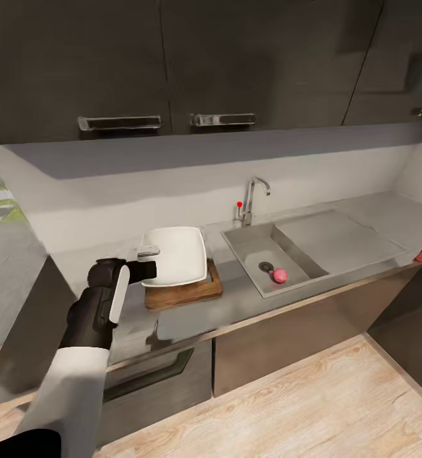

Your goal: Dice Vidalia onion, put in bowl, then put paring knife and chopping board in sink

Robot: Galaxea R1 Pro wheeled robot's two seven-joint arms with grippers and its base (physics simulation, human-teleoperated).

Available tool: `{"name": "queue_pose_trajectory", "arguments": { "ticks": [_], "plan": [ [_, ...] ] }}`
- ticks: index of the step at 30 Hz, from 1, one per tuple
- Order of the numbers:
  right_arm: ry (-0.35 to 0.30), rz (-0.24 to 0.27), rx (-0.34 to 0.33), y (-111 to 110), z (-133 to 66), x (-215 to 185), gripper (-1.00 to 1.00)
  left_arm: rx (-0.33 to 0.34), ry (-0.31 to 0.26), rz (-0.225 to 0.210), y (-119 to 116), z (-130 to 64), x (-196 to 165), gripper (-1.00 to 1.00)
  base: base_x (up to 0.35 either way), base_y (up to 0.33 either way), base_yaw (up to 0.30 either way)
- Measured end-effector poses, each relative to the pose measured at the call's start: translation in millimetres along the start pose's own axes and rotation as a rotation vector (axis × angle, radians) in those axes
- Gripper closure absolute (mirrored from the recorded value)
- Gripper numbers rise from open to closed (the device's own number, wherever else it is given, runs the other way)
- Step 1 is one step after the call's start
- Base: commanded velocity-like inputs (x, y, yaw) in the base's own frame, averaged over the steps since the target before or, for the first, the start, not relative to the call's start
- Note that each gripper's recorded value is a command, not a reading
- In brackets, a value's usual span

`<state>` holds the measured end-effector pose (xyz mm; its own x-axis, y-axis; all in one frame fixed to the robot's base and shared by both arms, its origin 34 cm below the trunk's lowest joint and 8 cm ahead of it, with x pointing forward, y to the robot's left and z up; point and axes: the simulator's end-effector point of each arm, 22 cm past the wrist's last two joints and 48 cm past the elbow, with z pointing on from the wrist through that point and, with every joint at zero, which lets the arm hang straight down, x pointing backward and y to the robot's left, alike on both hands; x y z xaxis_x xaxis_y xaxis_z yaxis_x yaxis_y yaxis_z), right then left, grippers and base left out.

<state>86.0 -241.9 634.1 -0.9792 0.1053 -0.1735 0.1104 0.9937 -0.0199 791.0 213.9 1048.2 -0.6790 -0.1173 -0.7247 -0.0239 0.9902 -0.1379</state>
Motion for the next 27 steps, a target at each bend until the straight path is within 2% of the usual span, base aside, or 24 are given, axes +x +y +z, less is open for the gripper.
{"name": "queue_pose_trajectory", "arguments": {
  "ticks": [11, 16, 27],
  "plan": [
    [0.000, 0.000, 0.000, 0, -0.1, 0, -1.00, 0.000, 0.003, 0.000, 0, 0.2, 1, 1.00, -0.071, 0.292, 0.284],
    [0.001, 0.000, 0.000, 0, -0.1, 1, -1.00, 0.000, 0.008, 0.000, 0, 1.3, 3, 1.00, -0.001, 0.303, 0.085],
    [0.000, -0.003, 0.003, -3, 0.0, 0, -1.00, -0.001, 0.023, -0.001, 1, 3.5, 13, 1.00, 0.000, 0.046, 0.075]
  ]
}}
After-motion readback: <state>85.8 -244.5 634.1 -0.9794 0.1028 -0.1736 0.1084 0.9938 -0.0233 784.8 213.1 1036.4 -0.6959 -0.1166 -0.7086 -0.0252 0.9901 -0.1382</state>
